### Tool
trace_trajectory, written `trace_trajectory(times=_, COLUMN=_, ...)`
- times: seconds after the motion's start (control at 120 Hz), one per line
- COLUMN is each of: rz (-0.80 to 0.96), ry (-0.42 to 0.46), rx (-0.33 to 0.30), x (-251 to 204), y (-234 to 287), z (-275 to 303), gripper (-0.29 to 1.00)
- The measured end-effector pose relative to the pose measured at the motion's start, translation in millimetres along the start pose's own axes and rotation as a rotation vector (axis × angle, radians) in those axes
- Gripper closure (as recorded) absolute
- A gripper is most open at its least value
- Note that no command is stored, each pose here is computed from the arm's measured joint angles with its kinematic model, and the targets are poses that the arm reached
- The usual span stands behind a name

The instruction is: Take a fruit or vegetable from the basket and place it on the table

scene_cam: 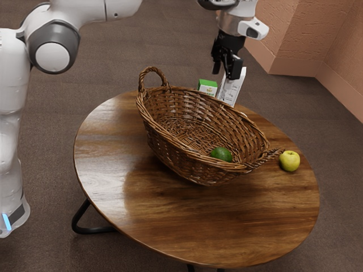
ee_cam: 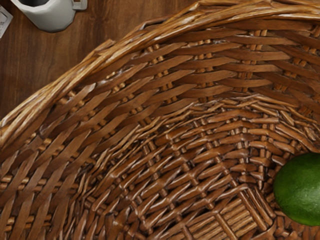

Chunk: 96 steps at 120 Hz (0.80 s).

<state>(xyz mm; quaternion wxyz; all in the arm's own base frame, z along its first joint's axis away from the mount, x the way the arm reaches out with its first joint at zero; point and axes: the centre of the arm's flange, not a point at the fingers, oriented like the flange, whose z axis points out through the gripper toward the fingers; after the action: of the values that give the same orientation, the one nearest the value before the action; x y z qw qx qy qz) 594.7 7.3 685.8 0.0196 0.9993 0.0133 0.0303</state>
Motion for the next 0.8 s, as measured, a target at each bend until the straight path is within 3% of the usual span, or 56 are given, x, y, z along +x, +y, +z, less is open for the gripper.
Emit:
trace_trajectory(times=0.283, rz=-0.010, ry=-0.052, rx=-0.012, x=0, y=-14, z=12, gripper=0.00)
trace_trajectory(times=0.383, rz=0.068, ry=-0.119, rx=-0.044, x=3, y=-4, z=32, gripper=0.00)
trace_trajectory(times=0.517, rz=0.275, ry=-0.160, rx=-0.044, x=-7, y=65, z=37, gripper=0.00)
trace_trajectory(times=0.692, rz=0.372, ry=-0.219, rx=-0.063, x=-23, y=74, z=60, gripper=0.00)
trace_trajectory(times=0.8, rz=0.411, ry=-0.198, rx=-0.081, x=-38, y=78, z=77, gripper=0.00)
